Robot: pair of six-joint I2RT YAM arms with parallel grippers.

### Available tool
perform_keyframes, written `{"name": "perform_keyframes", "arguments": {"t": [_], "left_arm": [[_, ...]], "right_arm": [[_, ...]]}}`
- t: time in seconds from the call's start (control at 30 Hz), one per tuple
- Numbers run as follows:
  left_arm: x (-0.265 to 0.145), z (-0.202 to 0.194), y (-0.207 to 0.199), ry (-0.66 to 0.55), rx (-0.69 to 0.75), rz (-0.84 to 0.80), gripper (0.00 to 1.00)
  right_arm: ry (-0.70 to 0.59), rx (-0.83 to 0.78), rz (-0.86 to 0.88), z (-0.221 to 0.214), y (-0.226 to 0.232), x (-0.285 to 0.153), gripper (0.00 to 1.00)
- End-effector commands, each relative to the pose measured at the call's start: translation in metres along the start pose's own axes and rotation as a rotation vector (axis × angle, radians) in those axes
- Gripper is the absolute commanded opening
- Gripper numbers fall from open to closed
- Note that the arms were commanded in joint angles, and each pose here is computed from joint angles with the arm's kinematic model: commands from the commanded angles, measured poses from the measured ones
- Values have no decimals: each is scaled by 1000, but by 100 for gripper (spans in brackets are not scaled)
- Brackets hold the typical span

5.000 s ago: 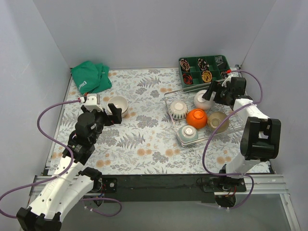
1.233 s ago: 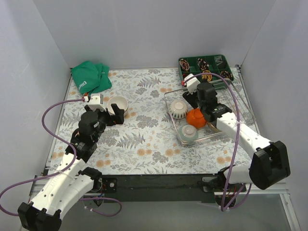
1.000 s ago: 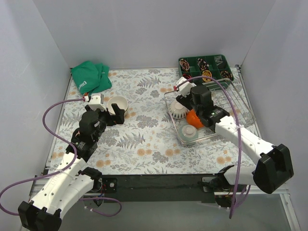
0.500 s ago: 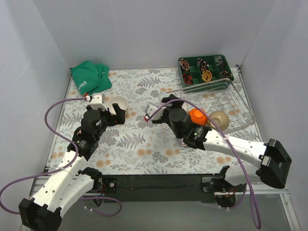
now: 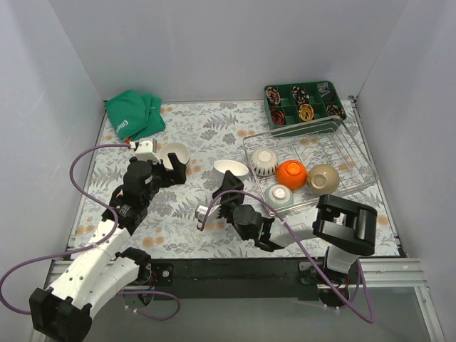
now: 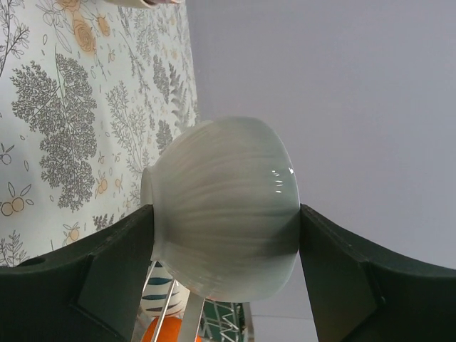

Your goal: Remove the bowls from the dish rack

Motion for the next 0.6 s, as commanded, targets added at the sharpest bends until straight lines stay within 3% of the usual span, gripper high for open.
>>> {"name": "perform_keyframes", "arguments": {"t": [0.0,0.27,0.57], "left_arm": [[1,5,-1,7,-12,11,98],[15,6,-13,101,-66,-45,98],[33,2,-36,320,-156,-220,97]], "right_arm": [[-104,86,-376,22,-35,-13,1],[-159,117,-372,41,-20,-10,1],[-167,116,-367,46,-15,-11,1]]}}
Point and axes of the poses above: each gripper's point midway between its finger pads, its own x axis out along the fingers, its own y axis along the line the jaws close on, z = x × y, the point moved 10 cm from there along -x, back along the fingers, and after that the axes turned 10 degrees about x, right-handed, at the moved point
